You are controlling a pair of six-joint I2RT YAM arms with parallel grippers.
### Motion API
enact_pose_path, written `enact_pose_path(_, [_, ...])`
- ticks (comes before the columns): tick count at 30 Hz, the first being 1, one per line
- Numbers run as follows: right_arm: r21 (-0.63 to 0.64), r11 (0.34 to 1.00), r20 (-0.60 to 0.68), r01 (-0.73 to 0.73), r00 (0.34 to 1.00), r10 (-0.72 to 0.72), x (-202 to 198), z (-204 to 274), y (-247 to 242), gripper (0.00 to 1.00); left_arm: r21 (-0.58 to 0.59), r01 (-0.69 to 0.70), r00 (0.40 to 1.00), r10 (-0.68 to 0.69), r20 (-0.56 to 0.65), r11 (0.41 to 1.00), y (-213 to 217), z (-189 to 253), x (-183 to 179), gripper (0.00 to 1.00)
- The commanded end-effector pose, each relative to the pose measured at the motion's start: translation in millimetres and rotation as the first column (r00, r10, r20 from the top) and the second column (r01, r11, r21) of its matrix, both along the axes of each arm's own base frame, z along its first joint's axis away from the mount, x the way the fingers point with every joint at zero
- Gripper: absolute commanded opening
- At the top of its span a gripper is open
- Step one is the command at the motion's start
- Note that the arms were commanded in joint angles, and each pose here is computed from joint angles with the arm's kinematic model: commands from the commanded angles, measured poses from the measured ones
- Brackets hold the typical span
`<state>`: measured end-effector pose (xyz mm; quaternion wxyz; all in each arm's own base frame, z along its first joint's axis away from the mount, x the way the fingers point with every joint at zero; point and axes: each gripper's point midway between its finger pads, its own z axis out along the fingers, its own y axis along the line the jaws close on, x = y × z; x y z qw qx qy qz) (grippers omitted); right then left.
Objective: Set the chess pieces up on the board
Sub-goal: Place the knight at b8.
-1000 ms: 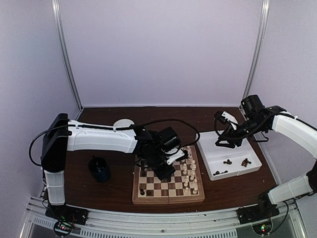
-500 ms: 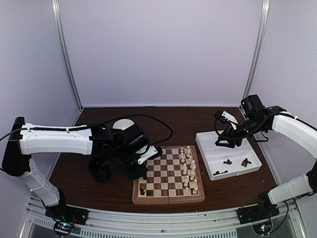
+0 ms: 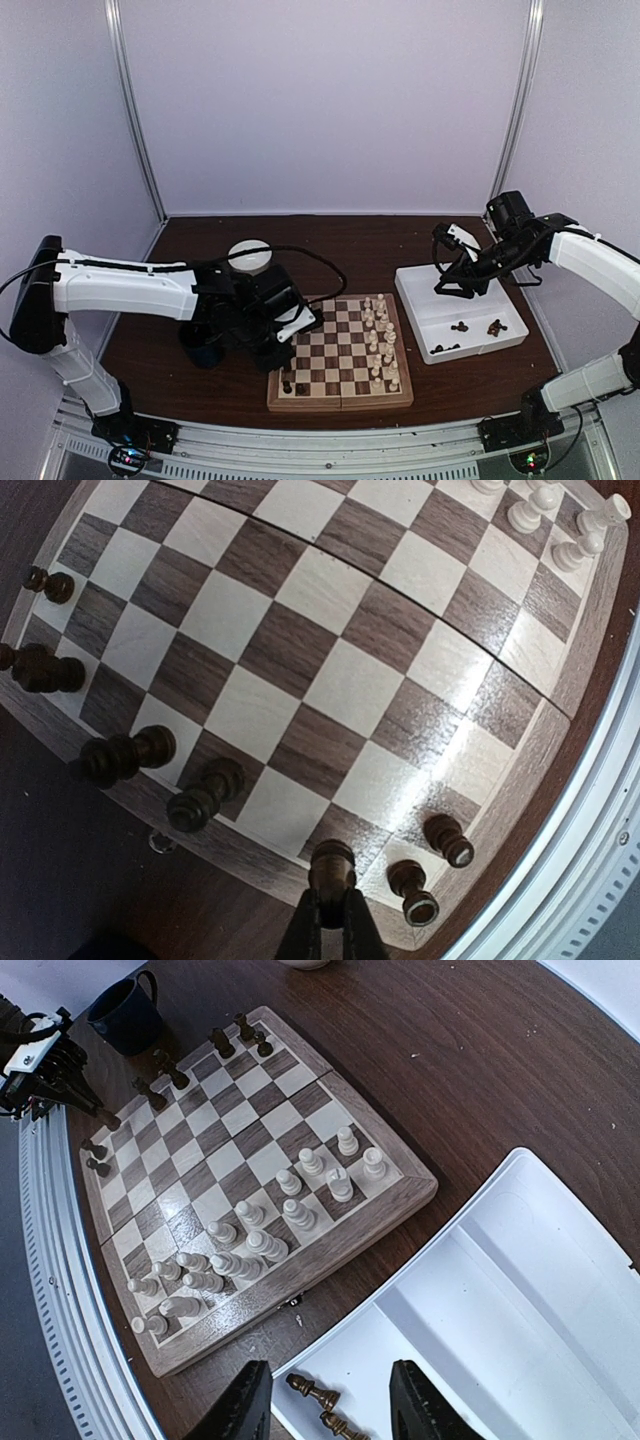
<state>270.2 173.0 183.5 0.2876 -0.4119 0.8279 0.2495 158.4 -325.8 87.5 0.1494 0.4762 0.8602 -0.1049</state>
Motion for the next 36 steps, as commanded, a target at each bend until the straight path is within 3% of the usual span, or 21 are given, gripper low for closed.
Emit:
enact_pose_path(1, [0.005,1.0,-0.018,0.002,1.0,-0.002,-1.2,-4.9,-1.6,0.44,-0.039,0.005,0.999,-0.007,-0.035,0.999,-11.2,-4.1,-2.4,0.0])
enact_pose_path(23, [0.005,1.0,-0.021,-0.001,1.0,0.001,-1.5,-5.5,-1.4,0.44,-0.005,0.013,0.997,-0.013,-0.072,1.0,-6.6,-21.1,-8.6,0.0])
enact_pose_path(36, [0.009,1.0,-0.021,-0.003,1.0,0.003,-2.6,-3.1,-1.5,0.44,-0.045,0.014,0.999,-0.015,-0.034,0.999,-7.2,-0.6,-5.4,0.26])
